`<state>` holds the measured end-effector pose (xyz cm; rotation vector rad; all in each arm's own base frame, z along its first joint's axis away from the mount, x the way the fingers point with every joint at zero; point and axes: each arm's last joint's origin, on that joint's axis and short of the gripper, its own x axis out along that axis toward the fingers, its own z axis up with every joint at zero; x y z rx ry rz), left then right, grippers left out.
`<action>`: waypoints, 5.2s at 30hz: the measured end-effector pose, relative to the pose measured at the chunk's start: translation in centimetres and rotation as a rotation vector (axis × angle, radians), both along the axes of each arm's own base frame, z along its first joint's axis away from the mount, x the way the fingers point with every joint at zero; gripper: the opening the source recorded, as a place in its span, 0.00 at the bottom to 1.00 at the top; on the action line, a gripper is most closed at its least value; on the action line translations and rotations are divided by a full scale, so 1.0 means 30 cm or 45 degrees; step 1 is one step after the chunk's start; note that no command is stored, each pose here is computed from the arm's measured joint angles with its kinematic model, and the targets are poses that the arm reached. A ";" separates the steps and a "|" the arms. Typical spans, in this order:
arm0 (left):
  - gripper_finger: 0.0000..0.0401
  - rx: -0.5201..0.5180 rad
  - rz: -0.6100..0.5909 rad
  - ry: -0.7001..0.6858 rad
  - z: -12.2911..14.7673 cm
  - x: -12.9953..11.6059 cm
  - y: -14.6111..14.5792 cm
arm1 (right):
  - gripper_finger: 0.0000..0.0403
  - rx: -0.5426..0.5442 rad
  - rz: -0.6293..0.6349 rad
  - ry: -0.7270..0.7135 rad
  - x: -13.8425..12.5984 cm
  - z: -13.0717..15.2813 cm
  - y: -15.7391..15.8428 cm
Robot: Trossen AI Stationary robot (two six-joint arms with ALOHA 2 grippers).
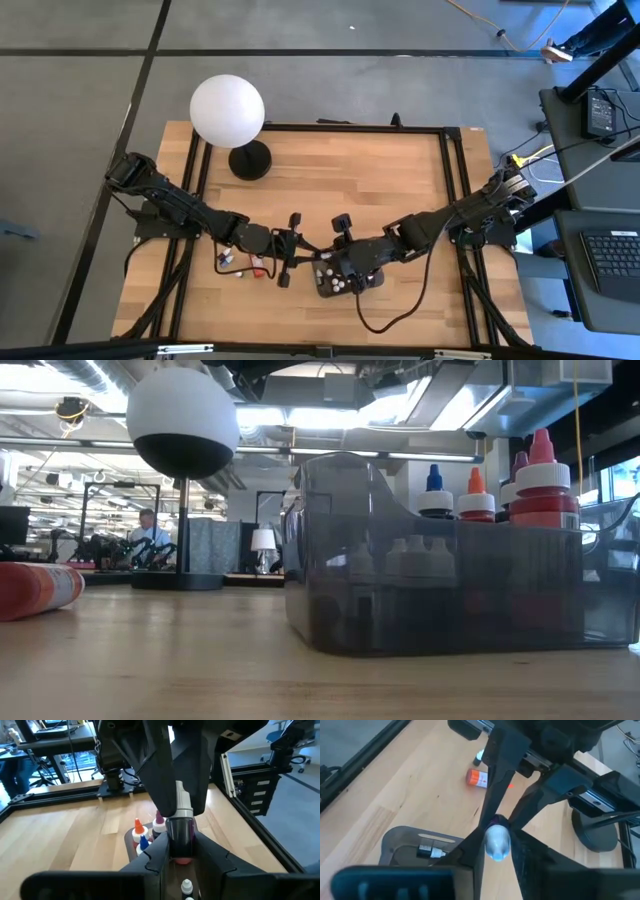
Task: Pick & Place food coloring
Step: Put the small food coloring bottle into the black bin, then put the large orange food coloring bottle into the bin
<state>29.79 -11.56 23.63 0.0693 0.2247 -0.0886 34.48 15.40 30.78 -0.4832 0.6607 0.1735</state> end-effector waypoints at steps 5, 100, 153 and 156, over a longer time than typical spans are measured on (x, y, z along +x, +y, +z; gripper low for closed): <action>0.16 -0.011 -0.044 0.004 0.000 0.000 -0.002 | 0.19 -0.002 0.000 0.004 -0.001 -0.001 0.000; 0.42 0.132 0.064 0.173 0.033 -0.102 -0.011 | 0.28 0.161 -0.155 0.670 0.136 -0.383 -0.054; 0.57 -0.386 -0.076 0.578 -0.031 -0.139 -0.026 | 0.28 0.372 -0.186 -0.181 -0.513 -0.090 0.065; 0.57 -0.503 0.068 0.789 -0.059 -0.158 0.001 | 0.28 0.354 -0.192 -0.166 -0.513 -0.105 0.059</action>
